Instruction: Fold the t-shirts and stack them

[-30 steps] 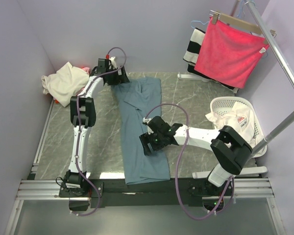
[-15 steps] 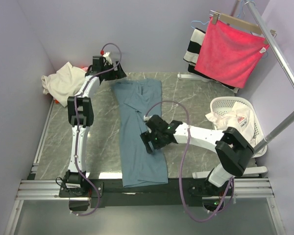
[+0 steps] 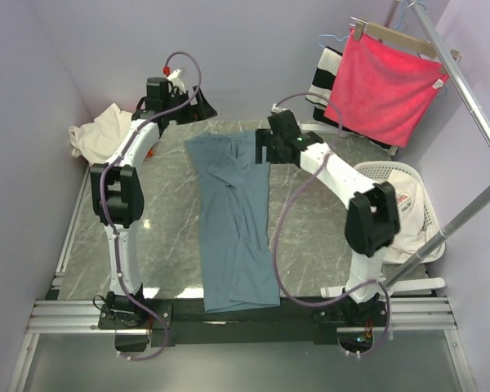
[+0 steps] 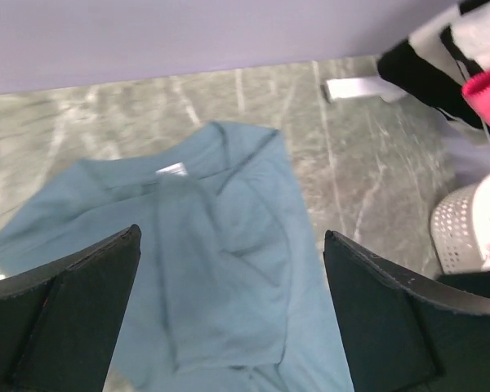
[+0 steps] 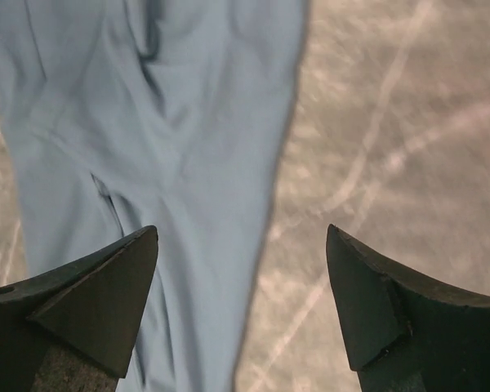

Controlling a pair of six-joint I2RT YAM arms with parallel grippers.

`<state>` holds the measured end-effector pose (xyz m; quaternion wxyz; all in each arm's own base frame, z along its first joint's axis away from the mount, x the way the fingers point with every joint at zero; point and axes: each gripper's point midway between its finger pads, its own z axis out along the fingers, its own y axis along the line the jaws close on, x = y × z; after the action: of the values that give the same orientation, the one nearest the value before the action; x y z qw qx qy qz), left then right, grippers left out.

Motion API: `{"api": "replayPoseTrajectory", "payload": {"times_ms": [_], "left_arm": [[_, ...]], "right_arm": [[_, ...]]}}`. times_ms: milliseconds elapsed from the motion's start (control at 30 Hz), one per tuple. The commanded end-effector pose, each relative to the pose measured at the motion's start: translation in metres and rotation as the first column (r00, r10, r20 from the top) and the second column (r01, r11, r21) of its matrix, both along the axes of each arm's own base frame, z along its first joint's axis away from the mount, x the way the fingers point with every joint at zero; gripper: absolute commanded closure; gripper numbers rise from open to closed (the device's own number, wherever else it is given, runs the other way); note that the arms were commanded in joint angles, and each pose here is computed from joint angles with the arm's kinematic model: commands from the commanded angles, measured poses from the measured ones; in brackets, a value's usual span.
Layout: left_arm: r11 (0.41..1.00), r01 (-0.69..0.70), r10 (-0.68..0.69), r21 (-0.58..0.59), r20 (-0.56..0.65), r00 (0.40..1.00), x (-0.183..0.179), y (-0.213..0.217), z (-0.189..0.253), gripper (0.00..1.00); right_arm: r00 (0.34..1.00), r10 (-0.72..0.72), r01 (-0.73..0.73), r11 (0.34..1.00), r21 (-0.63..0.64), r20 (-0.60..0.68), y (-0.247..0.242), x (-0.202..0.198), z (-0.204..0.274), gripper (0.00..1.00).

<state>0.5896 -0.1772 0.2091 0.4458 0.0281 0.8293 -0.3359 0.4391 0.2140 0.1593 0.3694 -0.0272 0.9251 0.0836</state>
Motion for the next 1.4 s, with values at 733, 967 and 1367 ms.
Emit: {"api": "replayPoseTrajectory", "payload": {"times_ms": [733,967,1367], "left_arm": [[0.993,0.034,-0.017,0.112,-0.147,0.989,0.015,-0.062,-0.124,0.13],[0.992,0.027,-0.006,0.124,-0.162,0.987,0.016,-0.064,-0.135,0.24],[0.992,0.031,-0.007,0.123,-0.188,0.982,0.017,-0.067,-0.153,0.72]], "right_arm": [[0.964,0.211,-0.177,0.963,0.202,-0.162,0.038,-0.037,-0.051,0.11],[0.957,0.23,-0.19,0.957,0.219,-0.176,0.039,-0.047,-0.054,0.12],[0.927,0.322,-0.269,0.928,0.259,-0.19,0.066,-0.079,-0.055,0.12]]}}
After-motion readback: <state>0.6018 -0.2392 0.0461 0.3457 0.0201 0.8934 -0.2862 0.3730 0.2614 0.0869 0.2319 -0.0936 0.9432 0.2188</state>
